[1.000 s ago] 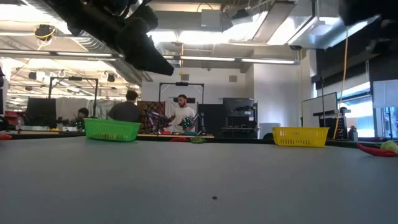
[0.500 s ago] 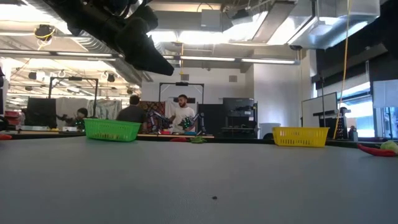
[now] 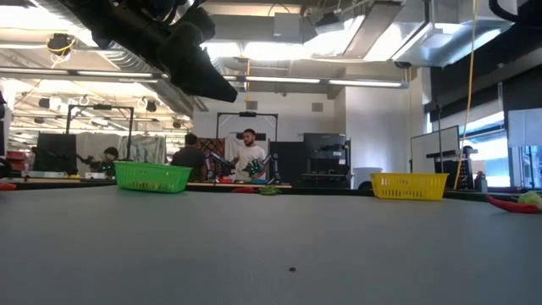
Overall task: Sort produce into baskets
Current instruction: Put the red chili pepper into the blue bin
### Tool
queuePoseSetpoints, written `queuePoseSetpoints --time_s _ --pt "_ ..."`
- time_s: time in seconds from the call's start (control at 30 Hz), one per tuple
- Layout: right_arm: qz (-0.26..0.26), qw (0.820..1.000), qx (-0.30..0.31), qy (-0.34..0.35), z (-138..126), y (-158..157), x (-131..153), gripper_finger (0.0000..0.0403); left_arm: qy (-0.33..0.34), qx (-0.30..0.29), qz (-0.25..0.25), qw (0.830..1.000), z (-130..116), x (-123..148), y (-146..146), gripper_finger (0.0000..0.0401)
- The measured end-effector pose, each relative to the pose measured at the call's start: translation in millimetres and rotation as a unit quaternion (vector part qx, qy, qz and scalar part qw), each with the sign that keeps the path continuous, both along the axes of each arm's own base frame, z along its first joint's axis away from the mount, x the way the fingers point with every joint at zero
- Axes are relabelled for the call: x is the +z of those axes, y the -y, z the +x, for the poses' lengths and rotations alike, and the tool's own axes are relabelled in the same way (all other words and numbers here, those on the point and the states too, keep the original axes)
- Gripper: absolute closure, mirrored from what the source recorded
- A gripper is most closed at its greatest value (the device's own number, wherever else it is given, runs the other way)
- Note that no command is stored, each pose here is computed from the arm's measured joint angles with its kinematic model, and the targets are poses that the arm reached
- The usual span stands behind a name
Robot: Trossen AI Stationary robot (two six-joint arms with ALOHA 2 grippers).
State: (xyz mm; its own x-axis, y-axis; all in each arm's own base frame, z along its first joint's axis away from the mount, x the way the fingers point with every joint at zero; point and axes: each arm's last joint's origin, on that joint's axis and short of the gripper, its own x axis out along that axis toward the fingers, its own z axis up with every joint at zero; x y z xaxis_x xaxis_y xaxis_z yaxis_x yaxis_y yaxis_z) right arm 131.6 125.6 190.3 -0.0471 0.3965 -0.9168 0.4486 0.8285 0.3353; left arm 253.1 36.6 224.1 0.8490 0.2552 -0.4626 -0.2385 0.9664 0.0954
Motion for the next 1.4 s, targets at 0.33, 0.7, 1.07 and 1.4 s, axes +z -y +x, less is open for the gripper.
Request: queuePoseSetpoints --time_s 0.33,0.7,1.07,1.4 --pt "0.026 0.998 0.006 0.065 13 9 47 0.0259 0.000 -0.004 0.008 1.000 0 0 0 0.0251" --pt "-0.109 0.988 -0.040 0.098 19 46 55 0.0270 0.000 -0.002 0.004 1.000 0 0 0 0.0251" --pt "-0.222 0.969 -0.104 0.038 13 79 38 0.0270 0.001 0.000 0.001 1.000 0 0 0 0.0251" --pt "-0.231 0.959 -0.159 0.048 17 103 -6 0.0270 0.002 0.000 0.000 1.000 0 0 0 0.0251"
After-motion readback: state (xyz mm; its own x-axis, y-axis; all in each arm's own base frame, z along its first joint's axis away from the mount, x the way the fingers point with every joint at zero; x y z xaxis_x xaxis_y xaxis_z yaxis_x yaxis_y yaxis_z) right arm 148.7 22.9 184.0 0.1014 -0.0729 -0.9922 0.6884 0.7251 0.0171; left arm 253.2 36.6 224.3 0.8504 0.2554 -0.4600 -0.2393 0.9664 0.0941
